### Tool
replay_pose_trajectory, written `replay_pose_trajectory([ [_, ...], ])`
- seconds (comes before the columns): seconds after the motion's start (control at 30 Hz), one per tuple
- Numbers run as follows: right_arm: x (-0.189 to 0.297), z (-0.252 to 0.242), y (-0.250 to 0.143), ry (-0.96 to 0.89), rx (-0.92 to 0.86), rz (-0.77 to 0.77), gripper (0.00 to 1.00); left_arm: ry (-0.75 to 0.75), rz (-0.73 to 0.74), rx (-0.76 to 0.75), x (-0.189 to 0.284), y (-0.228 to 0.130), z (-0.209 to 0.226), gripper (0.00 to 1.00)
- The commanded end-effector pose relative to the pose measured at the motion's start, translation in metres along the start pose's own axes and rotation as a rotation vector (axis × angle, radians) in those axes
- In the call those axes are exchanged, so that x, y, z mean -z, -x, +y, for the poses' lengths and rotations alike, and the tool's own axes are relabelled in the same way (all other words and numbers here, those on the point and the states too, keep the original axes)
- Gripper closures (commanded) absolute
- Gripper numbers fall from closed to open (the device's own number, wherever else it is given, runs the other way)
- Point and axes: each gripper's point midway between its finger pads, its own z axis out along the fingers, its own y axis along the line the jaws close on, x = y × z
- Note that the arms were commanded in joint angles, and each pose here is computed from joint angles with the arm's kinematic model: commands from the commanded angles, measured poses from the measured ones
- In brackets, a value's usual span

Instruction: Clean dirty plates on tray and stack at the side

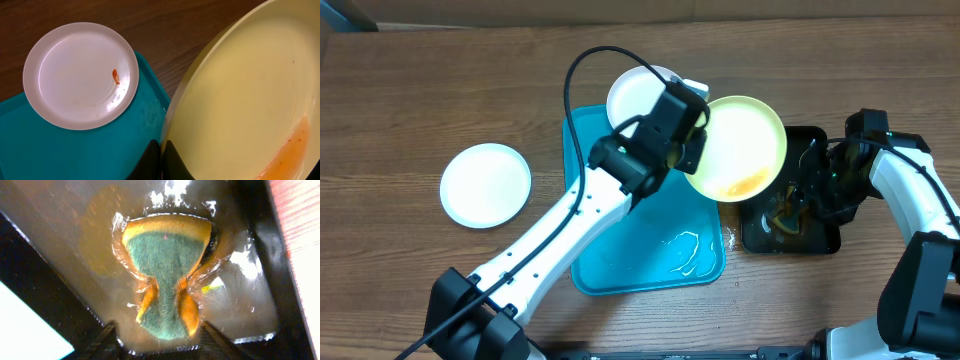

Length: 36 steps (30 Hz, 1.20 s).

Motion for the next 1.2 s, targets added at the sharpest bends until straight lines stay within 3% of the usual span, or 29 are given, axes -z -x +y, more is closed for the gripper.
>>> replay_pose_trajectory([
  [0.0,0.001,0.001,-0.009,0.014,0.003,0.034,0.37,0.036,-0.058,0.017,0.002,0.013,-0.006,0.96],
  [0.37,0.002,-0.006,-0.019,-0.019,-0.007,0.070,0.36,0.034,-0.094,0.000,-0.037,0.014,-0.029,0.96],
  [0.5,0.002,-0.006,-0.018,-0.019,-0.006,0.069,0.36,0.057,-0.175,-0.118,-0.045,0.025,-0.047,0.96],
  [0.73,0.002,-0.006,-0.018,-0.018,-0.006,0.066,0.36,0.200,-0.278,-0.260,-0.036,0.045,-0.044,0.96],
  [0.9,0.002,-0.005,-0.017,-0.017,-0.004,0.062,0.36,0.313,-0.373,-0.441,-0.020,0.069,-0.049,0.96],
  [1.17,0.002,-0.006,-0.016,-0.020,-0.004,0.060,0.35,0.406,-0.421,-0.666,-0.004,0.079,-0.068,0.96],
])
